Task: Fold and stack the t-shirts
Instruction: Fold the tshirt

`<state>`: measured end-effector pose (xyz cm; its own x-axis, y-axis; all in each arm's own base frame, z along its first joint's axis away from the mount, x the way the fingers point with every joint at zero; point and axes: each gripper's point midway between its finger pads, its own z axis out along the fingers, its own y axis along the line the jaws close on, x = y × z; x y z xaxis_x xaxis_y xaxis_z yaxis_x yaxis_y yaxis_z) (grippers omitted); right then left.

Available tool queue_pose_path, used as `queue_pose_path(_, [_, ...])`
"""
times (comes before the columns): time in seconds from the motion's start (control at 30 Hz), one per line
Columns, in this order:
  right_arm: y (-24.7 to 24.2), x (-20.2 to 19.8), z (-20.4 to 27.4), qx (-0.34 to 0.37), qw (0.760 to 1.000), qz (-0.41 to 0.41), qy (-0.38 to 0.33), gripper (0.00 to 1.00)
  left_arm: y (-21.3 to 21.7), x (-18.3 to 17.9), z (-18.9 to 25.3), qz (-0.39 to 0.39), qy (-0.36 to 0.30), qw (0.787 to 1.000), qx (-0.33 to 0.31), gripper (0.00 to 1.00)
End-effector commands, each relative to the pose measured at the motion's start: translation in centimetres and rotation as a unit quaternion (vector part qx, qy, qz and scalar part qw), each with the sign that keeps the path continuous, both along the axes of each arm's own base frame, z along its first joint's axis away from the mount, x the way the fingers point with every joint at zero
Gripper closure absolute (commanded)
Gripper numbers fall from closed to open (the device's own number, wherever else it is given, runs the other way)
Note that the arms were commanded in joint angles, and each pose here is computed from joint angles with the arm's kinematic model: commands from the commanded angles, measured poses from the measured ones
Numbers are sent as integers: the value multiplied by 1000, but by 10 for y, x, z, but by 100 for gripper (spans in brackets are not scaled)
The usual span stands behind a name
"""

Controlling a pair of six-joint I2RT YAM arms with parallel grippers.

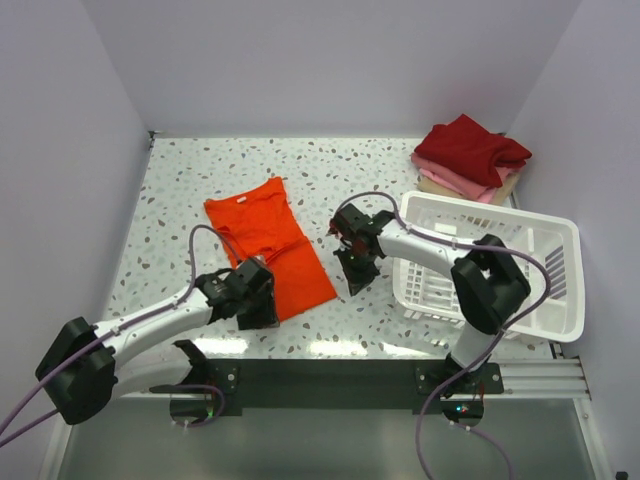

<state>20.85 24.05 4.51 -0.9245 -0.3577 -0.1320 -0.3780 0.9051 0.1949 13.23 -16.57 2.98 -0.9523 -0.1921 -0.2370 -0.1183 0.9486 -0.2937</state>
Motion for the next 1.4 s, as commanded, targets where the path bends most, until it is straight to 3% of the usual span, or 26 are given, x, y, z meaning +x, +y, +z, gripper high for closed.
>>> queue_pose_path(0.0, [-10,-5,25,0,1000,10,-20,100,4,-4,18,41,5,999,7,33])
queue_pose_path(0.1, [0,4,48,23,999,13,-43,100,15,1,40,59,-10,998,31,17])
queue_pose_path(0.17, [14,12,65,54,997,17,-57,99,13,10,61,71,-33,997,24,15])
queue_pose_path(0.4, [64,24,76,141,988,48,-46,68,2,50,83,97,-100,990,22,19])
queue_pose_path(0.53, [90,21,71,192,980,55,-25,63,1,71,74,108,-113,987,26,23])
queue_pose_path(0.8, [131,28,55,261,964,59,-5,61,19,119,70,144,-158,977,-1,30])
queue_pose_path(1.37, [120,20,-10,201,978,27,45,62,-4,132,33,113,-132,984,-37,30])
